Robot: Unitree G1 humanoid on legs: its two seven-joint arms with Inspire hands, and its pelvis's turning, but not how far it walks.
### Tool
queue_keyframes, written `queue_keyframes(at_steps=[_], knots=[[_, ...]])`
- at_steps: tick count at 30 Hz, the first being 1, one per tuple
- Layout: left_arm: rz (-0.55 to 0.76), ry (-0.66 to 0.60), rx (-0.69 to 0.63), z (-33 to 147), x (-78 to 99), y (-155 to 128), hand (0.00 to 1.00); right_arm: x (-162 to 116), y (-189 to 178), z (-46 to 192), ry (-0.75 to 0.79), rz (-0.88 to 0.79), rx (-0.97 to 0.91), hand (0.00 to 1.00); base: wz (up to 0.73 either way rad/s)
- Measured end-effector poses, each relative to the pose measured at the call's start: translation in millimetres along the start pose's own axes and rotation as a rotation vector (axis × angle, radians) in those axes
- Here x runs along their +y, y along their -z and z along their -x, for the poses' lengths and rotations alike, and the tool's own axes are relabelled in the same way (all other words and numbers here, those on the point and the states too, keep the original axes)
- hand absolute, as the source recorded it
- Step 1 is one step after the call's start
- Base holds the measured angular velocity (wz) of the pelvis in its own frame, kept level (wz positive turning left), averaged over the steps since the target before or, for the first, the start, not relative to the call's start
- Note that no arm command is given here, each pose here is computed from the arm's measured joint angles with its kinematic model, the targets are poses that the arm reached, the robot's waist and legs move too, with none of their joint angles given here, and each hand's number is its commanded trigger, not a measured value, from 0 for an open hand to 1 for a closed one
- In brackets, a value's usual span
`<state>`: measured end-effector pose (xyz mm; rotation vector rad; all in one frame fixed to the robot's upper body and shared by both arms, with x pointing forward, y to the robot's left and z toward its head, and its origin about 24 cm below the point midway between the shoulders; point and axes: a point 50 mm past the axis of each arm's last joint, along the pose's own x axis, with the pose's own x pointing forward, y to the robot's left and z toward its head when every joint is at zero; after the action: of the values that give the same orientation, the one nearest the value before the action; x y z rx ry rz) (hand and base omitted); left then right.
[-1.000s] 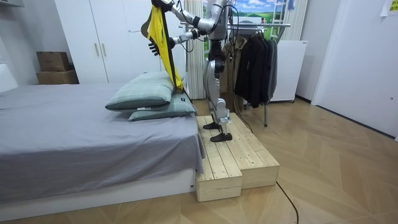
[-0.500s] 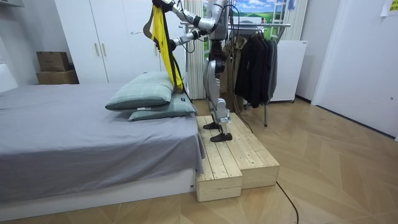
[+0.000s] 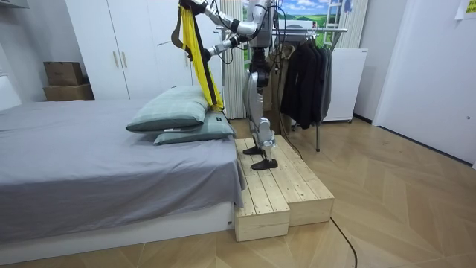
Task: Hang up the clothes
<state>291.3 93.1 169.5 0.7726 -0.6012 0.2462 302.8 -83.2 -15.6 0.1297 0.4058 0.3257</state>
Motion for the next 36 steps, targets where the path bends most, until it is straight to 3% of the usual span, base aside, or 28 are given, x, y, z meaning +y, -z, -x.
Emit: queue_keyframes(at_steps=[29,30,31,32,36], knots=[[0.021,0.057,-0.074,5.7,-9.7,-11,1.0,-4,3,0,0.073,0.108,0.022,1.0,-0.01],[0.022,0.058,-0.075,6.0,-9.8,-11,0.76,-5,3,0,0.073,0.109,0.022,1.0,0.0],[0.023,0.059,-0.077,6.2,-9.8,-11,0.16,-5,3,0,0.074,0.111,0.022,1.0,0.0],[0.033,0.06,-0.076,6.2,-9.9,-11,0.0,-5,3,1,0.079,0.114,0.021,1.0,0.0],[0.067,0.069,-0.061,7.1,-10.7,-10,0.0,-10,1,1,0.119,0.148,0.015,1.0,0.0]])
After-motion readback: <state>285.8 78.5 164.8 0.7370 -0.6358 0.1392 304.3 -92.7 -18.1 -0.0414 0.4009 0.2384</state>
